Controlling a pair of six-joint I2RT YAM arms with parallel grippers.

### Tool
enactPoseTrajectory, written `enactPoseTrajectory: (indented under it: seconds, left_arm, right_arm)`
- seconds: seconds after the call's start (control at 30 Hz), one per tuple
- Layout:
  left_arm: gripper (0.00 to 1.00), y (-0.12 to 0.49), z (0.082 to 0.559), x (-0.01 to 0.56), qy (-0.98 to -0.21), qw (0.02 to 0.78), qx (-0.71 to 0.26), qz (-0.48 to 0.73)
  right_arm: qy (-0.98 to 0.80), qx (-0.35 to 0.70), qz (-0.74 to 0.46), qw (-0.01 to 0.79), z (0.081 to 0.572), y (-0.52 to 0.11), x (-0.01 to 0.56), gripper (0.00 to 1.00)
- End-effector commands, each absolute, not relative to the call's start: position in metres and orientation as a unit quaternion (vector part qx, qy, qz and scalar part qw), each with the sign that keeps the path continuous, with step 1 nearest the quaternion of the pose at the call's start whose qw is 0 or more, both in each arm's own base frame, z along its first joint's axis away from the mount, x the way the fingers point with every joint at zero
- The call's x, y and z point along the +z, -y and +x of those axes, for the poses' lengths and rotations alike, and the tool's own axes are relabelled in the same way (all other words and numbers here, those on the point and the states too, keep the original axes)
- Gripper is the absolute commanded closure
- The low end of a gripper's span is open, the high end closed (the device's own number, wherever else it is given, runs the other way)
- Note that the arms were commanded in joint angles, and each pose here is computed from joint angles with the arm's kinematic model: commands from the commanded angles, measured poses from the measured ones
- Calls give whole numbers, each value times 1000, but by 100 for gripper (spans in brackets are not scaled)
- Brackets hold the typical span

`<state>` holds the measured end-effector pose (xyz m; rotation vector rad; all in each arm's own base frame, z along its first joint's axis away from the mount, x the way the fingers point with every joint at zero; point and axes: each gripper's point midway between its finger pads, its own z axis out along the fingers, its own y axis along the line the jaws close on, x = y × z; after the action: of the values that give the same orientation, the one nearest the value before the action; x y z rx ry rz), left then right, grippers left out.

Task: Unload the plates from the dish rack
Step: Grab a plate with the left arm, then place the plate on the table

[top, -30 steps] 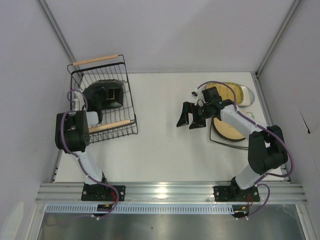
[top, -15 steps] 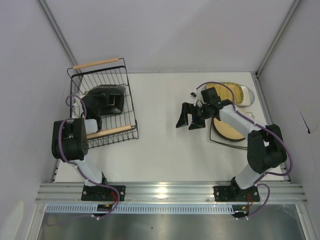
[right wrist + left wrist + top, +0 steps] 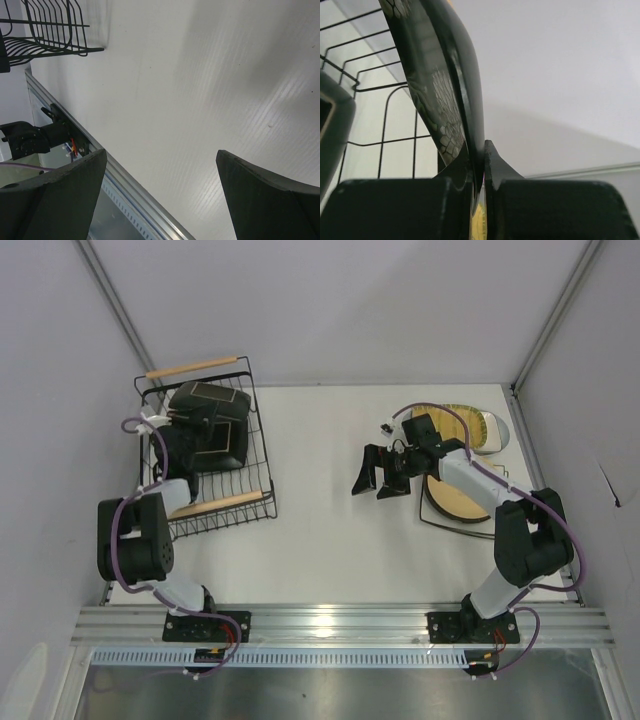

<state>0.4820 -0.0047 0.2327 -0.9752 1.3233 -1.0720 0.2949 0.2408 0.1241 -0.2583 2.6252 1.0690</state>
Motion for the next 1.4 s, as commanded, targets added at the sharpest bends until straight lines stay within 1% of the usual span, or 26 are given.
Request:
enactPoseTrajectory:
  seconds: [0.0, 0.1, 0.17, 0.2, 0.33, 0.37, 0.43, 0.5, 0.53, 0.57, 0.6, 0.63, 0.67, 0.7, 0.73, 0.77, 0.83, 0.87, 0.9, 0.93, 0.97, 1.03, 1.1, 1.23, 1.27, 1.37]
  left_arm:
    - [100, 23, 448, 390, -445, 688, -529, -223]
    - [100, 37, 430, 424, -434, 709, -530, -169]
    - [100, 49, 426, 431, -463, 715, -506, -136]
    - [100, 61, 415, 455, -463, 723, -502, -107]
    - [100, 91, 400, 479, -497, 732, -465, -42]
    - [100, 97, 398, 482, -502, 739, -449, -22]
    - [100, 122, 394, 488, -535, 717, -446, 3]
    - [100, 157, 388, 493, -579, 693, -424, 65]
    - [100, 170, 399, 480, -604, 690, -384, 106]
    - [100, 194, 388, 506, -595, 700, -373, 130]
    - [100, 205, 392, 495, -621, 686, -352, 139]
    - [100, 215, 402, 459, -671, 654, -308, 164]
    - [100, 239, 395, 451, -683, 641, -296, 186]
    - [100, 236, 400, 457, -690, 656, -252, 172]
    - [100, 238, 401, 440, -709, 648, -198, 194]
    - [100, 264, 394, 425, -716, 638, -176, 222]
    - [100, 267, 399, 405, -735, 635, -82, 223]
    - [100, 292, 391, 379, -739, 614, -41, 276]
    - [100, 295, 392, 362, -745, 602, 6, 287]
    - [100, 284, 396, 352, -742, 594, 94, 295]
    - [100, 300, 392, 322, -741, 574, 130, 323]
    - [100, 303, 386, 304, -730, 557, 183, 349]
    - [100, 319, 375, 275, -716, 546, 207, 382]
    - [100, 319, 361, 236, -679, 519, 292, 429]
    - [100, 322, 361, 234, -674, 531, 291, 424]
    - [100, 321, 353, 217, -663, 522, 301, 444]
  right_arm:
    - [-903, 376, -107, 179, 306, -245, 141, 0]
    - [-902, 373, -99, 195, 310, -242, 146, 0]
    - [-896, 373, -91, 221, 316, -239, 158, 0]
    - [-895, 374, -87, 229, 317, -236, 161, 0]
    - [-875, 386, -46, 287, 336, -213, 188, 0]
    - [-863, 395, -41, 312, 339, -208, 204, 0]
    - [-852, 402, -26, 335, 345, -195, 217, 0]
    - [-840, 402, 9, 365, 352, -171, 234, 0]
    - [-835, 403, 18, 375, 354, -163, 239, 0]
    - [-829, 396, 41, 394, 359, -143, 247, 0]
    - [-826, 394, 55, 399, 361, -134, 250, 0]
    - [-826, 389, 69, 401, 362, -125, 251, 0]
    - [-825, 386, 77, 405, 361, -121, 254, 0]
    - [-821, 374, 110, 418, 365, -97, 257, 0]
    - [-818, 369, 122, 423, 365, -90, 258, 0]
    - [-818, 365, 135, 422, 365, -84, 254, 0]
    - [-808, 363, 166, 434, 366, -67, 259, 0]
    - [-805, 363, 178, 435, 366, -61, 259, 0]
    - [-803, 362, 189, 434, 366, -56, 257, 0]
    - [-800, 360, 207, 434, 367, -47, 257, 0]
    - [-798, 359, 214, 434, 367, -44, 256, 0]
    - [-794, 356, 227, 437, 368, -35, 256, 0]
    - [-793, 353, 234, 439, 367, -30, 256, 0]
    - [-788, 354, 246, 440, 368, -23, 254, 0]
    - [-787, 356, 246, 440, 368, -22, 254, 0]
    - [-787, 357, 248, 437, 368, -22, 251, 0]
